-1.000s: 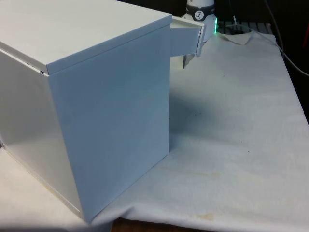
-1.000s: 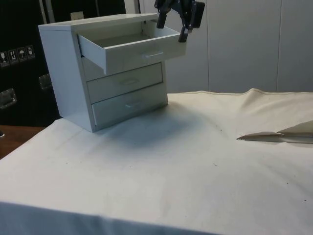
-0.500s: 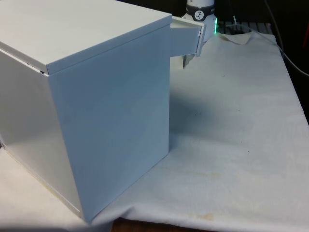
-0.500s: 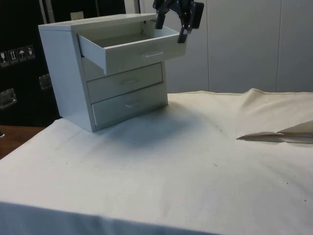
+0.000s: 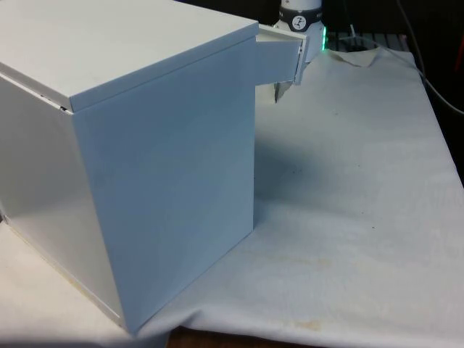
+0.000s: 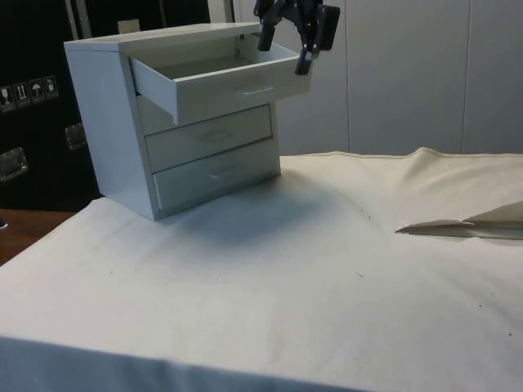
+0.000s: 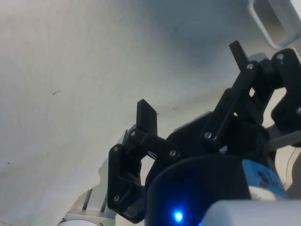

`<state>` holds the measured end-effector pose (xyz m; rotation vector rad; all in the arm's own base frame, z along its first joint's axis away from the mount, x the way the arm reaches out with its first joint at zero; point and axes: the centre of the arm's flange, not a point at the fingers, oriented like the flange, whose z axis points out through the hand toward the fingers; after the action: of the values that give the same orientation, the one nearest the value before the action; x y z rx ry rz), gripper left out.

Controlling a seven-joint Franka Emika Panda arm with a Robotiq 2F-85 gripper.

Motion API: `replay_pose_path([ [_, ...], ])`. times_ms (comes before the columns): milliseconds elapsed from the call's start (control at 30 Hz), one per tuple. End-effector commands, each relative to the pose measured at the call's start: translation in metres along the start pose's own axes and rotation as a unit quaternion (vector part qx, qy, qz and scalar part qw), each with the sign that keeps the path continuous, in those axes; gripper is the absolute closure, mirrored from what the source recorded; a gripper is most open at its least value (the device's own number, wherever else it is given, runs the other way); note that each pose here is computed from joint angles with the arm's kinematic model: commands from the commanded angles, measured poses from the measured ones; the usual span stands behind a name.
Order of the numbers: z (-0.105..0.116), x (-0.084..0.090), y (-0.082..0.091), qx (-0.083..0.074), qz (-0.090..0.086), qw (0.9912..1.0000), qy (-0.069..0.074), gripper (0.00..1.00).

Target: Open the drawer, then close it.

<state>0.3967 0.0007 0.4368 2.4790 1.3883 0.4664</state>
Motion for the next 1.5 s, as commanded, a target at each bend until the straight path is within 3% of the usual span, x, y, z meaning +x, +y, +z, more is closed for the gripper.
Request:
replay_pose_path([
  [0,0.000,0.001,0.000,-0.004,0.001,0.99999,-0.002,0.00],
  [1033,0.002,0.026,-0.013,-0.005,0.005,0.99995,-0.007,0.00],
  [1467,0.010,0.031,-0.014,-0.009,0.005,0.99995,-0.001,0.00],
])
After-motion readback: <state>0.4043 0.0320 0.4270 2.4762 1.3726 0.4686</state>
